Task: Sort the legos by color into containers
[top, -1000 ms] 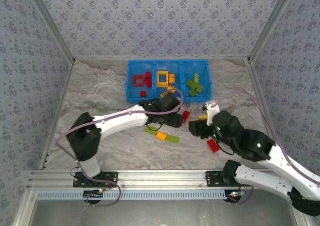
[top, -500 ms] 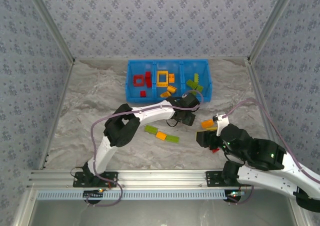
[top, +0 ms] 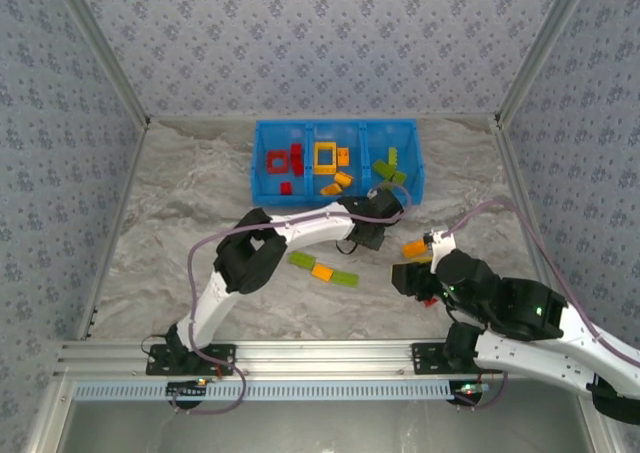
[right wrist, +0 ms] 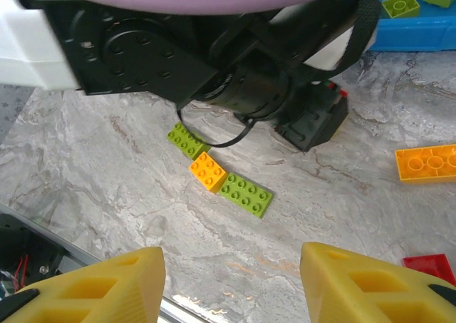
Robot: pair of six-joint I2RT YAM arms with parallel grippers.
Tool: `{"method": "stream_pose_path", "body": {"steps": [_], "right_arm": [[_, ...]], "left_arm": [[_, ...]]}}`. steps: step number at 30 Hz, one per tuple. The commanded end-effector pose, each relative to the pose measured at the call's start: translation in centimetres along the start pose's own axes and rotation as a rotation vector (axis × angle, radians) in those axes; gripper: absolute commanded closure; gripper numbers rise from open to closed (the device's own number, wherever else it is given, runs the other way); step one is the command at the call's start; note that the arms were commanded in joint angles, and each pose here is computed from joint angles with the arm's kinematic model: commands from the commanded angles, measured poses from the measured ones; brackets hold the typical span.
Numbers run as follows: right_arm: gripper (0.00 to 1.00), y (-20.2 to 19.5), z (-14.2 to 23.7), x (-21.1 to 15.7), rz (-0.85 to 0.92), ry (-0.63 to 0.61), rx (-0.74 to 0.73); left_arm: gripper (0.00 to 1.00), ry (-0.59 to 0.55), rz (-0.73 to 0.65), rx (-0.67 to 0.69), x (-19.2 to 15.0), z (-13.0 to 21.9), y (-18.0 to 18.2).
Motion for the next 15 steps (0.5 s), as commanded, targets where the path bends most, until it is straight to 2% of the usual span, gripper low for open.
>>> {"method": "stream_pose_path", "body": {"steps": [1,8,11,15], "right_arm": [[0.45,0.5,-0.9,0.3,0.077,-0.007,-0.025],[0.44,6.1,-6.6,2.6,0.284,-0.008,0.064],[0.44,8.9,-9.3,3.9,0.344,-0.069,0.067],[0.44,12.0,-12.8,5.6,0.379,-0.201,0.066]], "left_arm": [[0.74,-0.130,0.072,-0.016,0.8,7.0,1.3],[0.74,-0.185,0.239,0.036,-0.8,14.8,9.4],[0.74,-0.163,0.304,0.094,-1.2,16.3,13.7],[0.74,-0.140,0.374,0.138,-0.5,16.2,18.4]]}}
Point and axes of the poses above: each hand's point on the last joint's axis, 136 mm out from that joint toward the fingers, its own z axis back along the fingers, its own y axis along the line the jaws close on, x = y × z, the point moved 10 cm from there along z, back along the fingers, and after that the axes turned 5 degrees about z, right-handed, at the moved point
